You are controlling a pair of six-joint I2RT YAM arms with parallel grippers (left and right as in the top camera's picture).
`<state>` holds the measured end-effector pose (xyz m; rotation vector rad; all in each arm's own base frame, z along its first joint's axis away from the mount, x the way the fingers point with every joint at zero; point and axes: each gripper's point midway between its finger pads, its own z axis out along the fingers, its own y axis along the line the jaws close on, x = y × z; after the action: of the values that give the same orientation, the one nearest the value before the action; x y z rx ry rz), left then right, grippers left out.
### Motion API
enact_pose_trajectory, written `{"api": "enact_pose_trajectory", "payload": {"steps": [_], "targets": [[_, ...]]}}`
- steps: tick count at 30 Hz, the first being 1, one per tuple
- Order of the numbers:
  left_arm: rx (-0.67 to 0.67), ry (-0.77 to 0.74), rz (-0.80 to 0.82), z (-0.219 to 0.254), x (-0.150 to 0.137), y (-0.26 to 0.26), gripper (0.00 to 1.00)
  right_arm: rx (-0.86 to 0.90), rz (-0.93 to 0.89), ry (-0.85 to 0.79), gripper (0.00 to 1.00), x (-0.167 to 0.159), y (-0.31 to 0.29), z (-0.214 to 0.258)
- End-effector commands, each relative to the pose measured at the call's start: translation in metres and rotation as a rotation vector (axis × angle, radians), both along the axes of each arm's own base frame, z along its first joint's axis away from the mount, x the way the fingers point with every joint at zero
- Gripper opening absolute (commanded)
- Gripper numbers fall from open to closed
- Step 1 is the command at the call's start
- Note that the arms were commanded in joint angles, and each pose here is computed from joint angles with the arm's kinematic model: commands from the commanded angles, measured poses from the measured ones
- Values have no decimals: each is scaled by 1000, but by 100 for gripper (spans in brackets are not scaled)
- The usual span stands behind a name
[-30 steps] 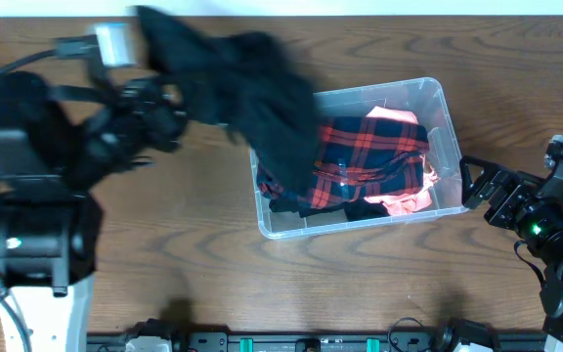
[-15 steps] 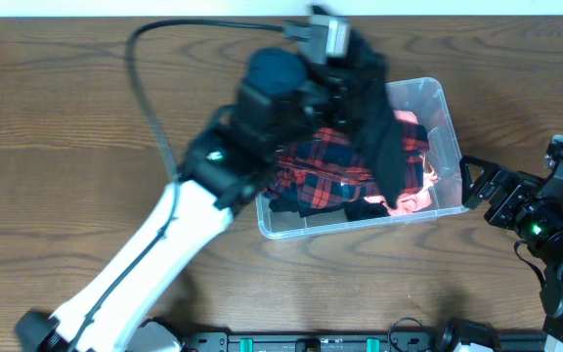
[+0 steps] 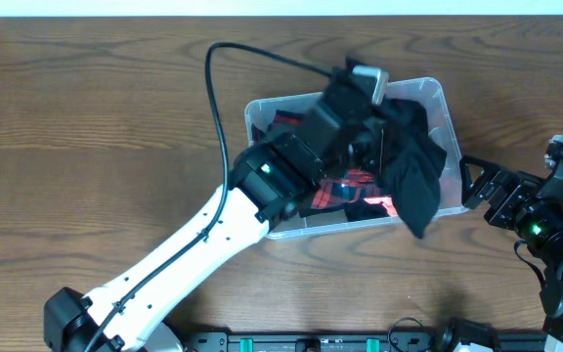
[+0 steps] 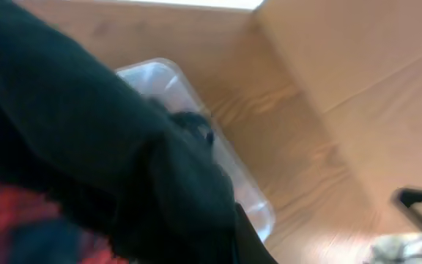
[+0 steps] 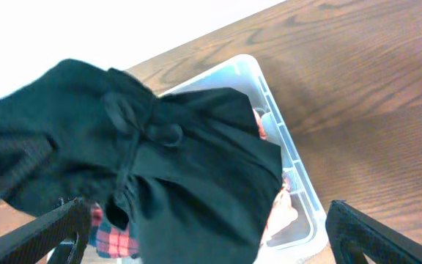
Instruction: Pack container
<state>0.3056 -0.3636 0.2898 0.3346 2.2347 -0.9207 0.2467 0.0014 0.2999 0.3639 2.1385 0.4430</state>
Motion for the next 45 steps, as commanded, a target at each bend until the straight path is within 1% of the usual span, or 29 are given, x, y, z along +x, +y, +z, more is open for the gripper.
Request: {"api": "enact_pose_trajectory", "payload": {"steps": [1, 3, 7, 11, 14, 21, 26, 28, 30, 32, 33, 35, 37, 40, 45], "targets": [[135, -4, 77, -18, -6, 8, 6, -4, -13, -9, 99, 0, -3, 4], [205, 5, 101, -29, -11, 16, 6, -4, -13, -9, 99, 0, -3, 3], [308, 59, 93, -50, -30, 27, 6, -4, -13, -9, 99, 0, -3, 4], [470, 60, 169, -67, -32, 59, 6, -4, -13, -9, 99, 0, -3, 3], [564, 87, 182, -77, -39, 78, 6, -4, -13, -9, 99, 0, -3, 3], [678, 207, 190, -101, -64, 104, 6, -4, -13, -9, 99, 0, -3, 4], [683, 219, 156, -104, -75, 99, 7, -4, -13, -9, 99, 0, -3, 3], [664, 202, 151, -102, -72, 93, 10, -4, -13, -9, 99, 0, -3, 3], [643, 168, 132, -98, -67, 86, 10, -4, -13, -9, 99, 0, -3, 3], [631, 100, 100, -91, -57, 77, 10, -4, -13, -9, 99, 0, -3, 3], [638, 70, 114, -88, -51, 78, 10, -4, -13, -9, 99, 0, -3, 3], [660, 29, 177, -84, -38, 89, 9, -4, -13, -9, 99, 0, -3, 4], [680, 22, 226, -83, -26, 102, 10, -4, -13, -9, 99, 0, -3, 4], [716, 48, 261, -85, -13, 125, 10, -4, -13, -9, 99, 0, -3, 4], [782, 56, 274, -88, 7, 157, 10, -4, -13, -9, 99, 0, -3, 3]]}}
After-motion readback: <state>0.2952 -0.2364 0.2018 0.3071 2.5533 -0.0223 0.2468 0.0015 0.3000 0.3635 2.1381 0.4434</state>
